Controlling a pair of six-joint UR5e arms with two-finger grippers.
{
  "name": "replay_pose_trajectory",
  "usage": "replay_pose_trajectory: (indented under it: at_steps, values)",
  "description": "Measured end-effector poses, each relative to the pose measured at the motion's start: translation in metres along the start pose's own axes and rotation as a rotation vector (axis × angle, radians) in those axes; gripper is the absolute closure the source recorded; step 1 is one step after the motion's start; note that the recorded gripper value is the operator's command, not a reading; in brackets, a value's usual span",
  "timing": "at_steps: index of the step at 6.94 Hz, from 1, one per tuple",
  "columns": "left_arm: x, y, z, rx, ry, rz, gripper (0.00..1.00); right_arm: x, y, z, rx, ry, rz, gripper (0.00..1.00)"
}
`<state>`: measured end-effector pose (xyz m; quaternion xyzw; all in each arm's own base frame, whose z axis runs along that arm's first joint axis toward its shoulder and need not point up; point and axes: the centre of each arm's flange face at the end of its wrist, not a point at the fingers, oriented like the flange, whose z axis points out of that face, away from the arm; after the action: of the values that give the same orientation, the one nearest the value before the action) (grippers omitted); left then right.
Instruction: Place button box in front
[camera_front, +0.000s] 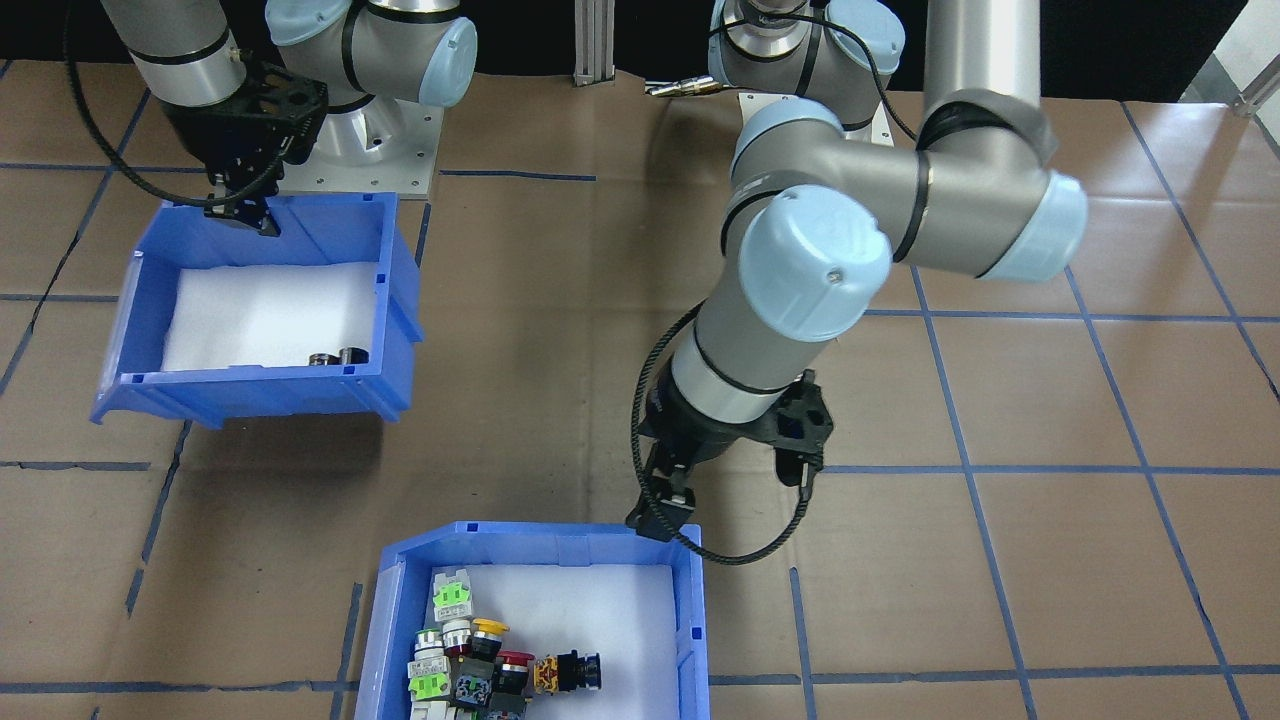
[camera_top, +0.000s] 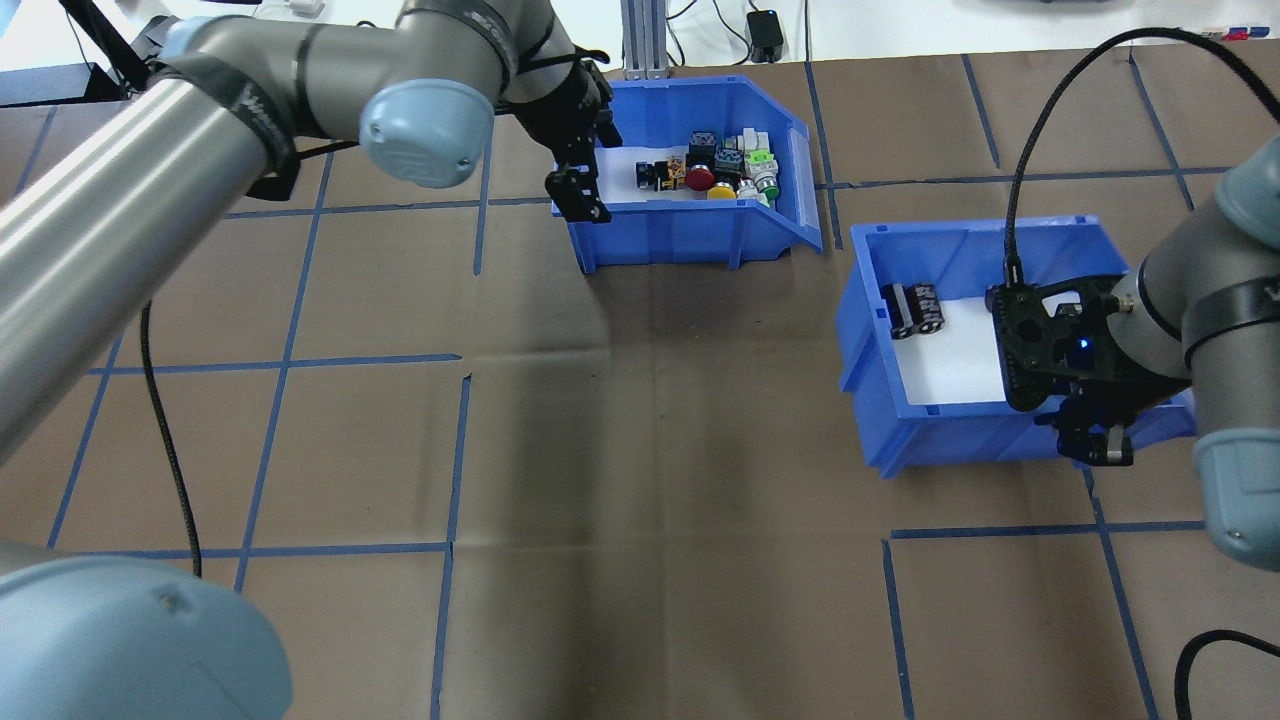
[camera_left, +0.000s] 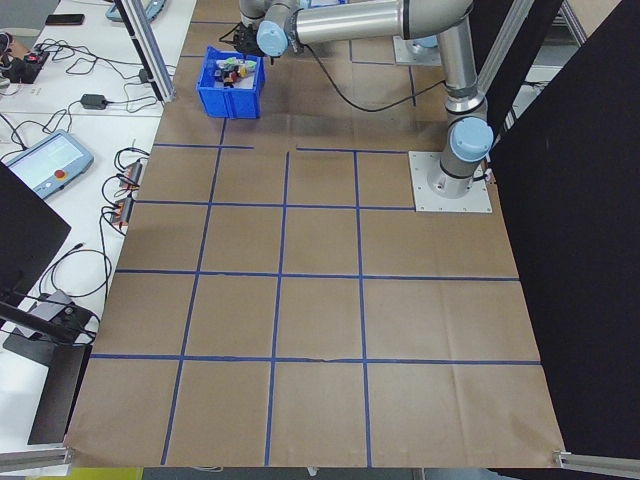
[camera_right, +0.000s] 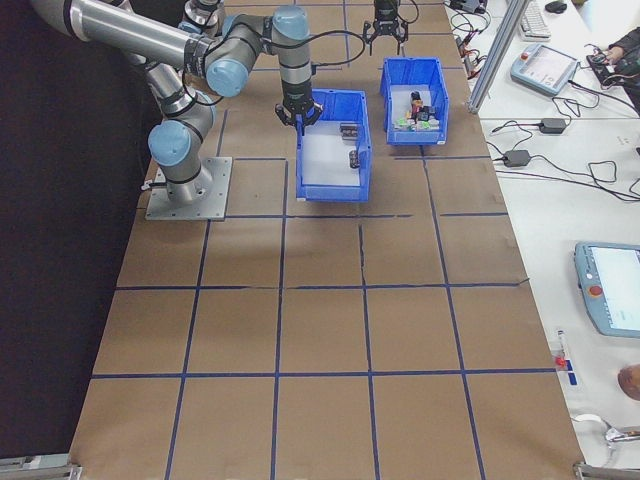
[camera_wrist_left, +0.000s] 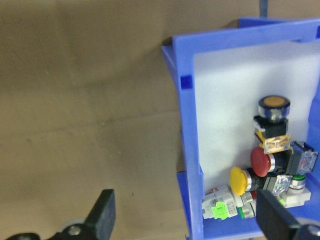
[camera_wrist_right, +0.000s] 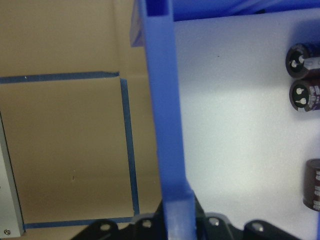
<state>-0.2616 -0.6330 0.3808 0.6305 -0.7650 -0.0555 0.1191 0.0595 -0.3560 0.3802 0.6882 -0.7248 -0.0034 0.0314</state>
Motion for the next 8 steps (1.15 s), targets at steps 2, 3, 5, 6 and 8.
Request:
replay_pose_trajectory:
  at_steps: [2, 3, 5, 6, 8]
  values:
    - [-0.017, -0.06, -0.058, 0.076, -0.032, 0.203, 0.01, -0.023, -0.049, 0.005, 0.017, -0.012, -0.003, 0.99]
    - [-0.024, -0.093, -0.082, 0.099, -0.052, 0.366, 0.01, -0.033, -0.072, 0.006, 0.02, -0.018, -0.001, 0.99]
    - [-0.038, -0.135, -0.119, 0.132, -0.074, 0.683, 0.01, -0.05, -0.107, 0.008, 0.022, -0.027, -0.001, 0.99]
    - [-0.044, -0.143, -0.132, 0.171, -0.105, 0.823, 0.01, -0.059, -0.127, 0.013, 0.019, -0.037, 0.004, 0.99]
    - [-0.066, -0.138, -0.154, 0.175, -0.187, 1.066, 0.01, -0.07, -0.175, 0.03, 0.016, -0.03, 0.016, 0.99]
